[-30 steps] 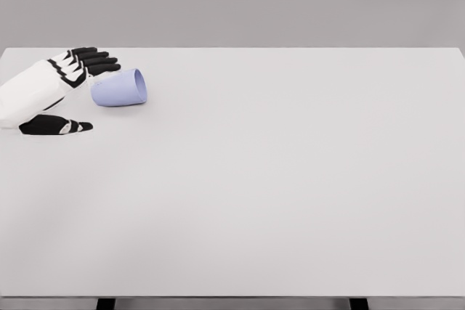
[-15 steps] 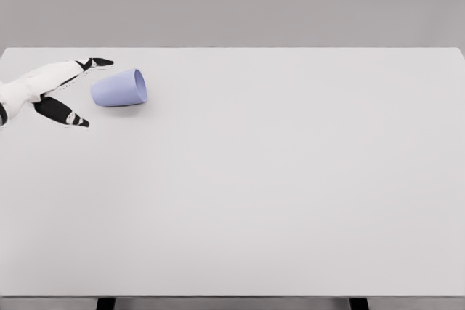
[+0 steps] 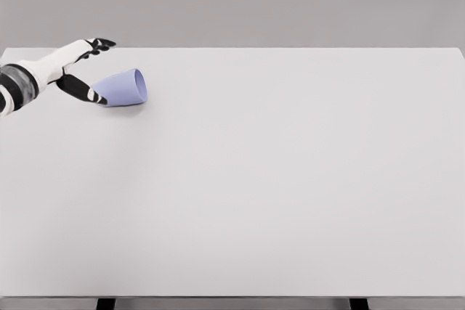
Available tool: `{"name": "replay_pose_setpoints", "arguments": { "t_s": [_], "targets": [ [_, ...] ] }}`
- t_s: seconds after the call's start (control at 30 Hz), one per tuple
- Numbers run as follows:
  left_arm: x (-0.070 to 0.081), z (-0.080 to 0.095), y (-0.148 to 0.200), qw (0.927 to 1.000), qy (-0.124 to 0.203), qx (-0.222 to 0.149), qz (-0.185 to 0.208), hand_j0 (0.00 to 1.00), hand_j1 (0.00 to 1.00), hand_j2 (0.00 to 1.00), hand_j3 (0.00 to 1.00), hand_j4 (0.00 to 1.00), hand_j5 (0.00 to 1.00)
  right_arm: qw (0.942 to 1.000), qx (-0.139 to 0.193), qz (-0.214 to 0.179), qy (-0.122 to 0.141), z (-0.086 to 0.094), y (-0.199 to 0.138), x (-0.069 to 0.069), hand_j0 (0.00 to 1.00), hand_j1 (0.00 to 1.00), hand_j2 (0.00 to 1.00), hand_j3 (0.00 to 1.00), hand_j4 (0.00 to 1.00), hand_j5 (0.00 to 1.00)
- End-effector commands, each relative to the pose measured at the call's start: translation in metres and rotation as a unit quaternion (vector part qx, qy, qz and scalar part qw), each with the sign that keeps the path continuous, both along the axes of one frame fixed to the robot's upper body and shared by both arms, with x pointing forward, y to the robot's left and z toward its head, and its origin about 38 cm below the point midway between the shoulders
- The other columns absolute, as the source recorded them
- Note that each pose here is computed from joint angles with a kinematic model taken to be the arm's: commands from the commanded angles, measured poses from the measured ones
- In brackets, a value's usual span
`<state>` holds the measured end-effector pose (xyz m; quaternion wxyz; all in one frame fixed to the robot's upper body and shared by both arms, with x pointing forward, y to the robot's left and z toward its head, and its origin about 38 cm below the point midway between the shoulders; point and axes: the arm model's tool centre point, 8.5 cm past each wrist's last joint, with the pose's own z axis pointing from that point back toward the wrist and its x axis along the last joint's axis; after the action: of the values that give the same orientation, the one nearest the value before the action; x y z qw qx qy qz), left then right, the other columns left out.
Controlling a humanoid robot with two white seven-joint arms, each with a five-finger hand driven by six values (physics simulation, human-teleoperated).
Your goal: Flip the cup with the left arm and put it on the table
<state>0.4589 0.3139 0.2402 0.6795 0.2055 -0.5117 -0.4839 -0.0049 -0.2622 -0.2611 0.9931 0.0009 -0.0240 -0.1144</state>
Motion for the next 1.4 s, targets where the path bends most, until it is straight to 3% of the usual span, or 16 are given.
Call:
{"name": "replay_pose_setpoints", "arguments": {
  "t_s": [0.0, 0.47, 0.73, 1.37],
  "targets": [
    [0.007, -0.017, -0.002, 0.9997, 0.013, 0.015, 0.012, 0.99, 0.99, 0.99, 0.99, 0.99, 0.99, 1.0, 0.0, 0.001, 0.0, 0.0, 0.0, 0.0, 1.0, 1.0, 1.0, 1.0, 1.0, 1.0],
    [0.04, -0.052, -0.025, 0.9986, 0.036, 0.036, 0.016, 1.0, 1.0, 1.0, 1.0, 1.0, 1.0, 1.0, 0.0, 0.001, 0.0, 0.0, 0.0, 0.0, 1.0, 1.0, 1.0, 1.0, 1.0, 1.0],
    [0.044, -0.068, -0.031, 0.997, 0.05, 0.056, 0.02, 0.99, 0.99, 0.99, 0.99, 0.99, 0.99, 1.0, 0.0, 0.0, 0.001, 0.0, 0.0, -0.001, 1.0, 1.0, 1.0, 1.0, 1.0, 1.0],
    [0.061, -0.077, -0.044, 0.9948, 0.067, 0.074, 0.016, 0.99, 0.99, 0.99, 0.99, 0.99, 0.99, 1.0, 0.0, 0.001, 0.0, 0.0, 0.0, 0.0, 1.0, 1.0, 1.0, 1.0, 1.0, 1.0]
  ]
}}
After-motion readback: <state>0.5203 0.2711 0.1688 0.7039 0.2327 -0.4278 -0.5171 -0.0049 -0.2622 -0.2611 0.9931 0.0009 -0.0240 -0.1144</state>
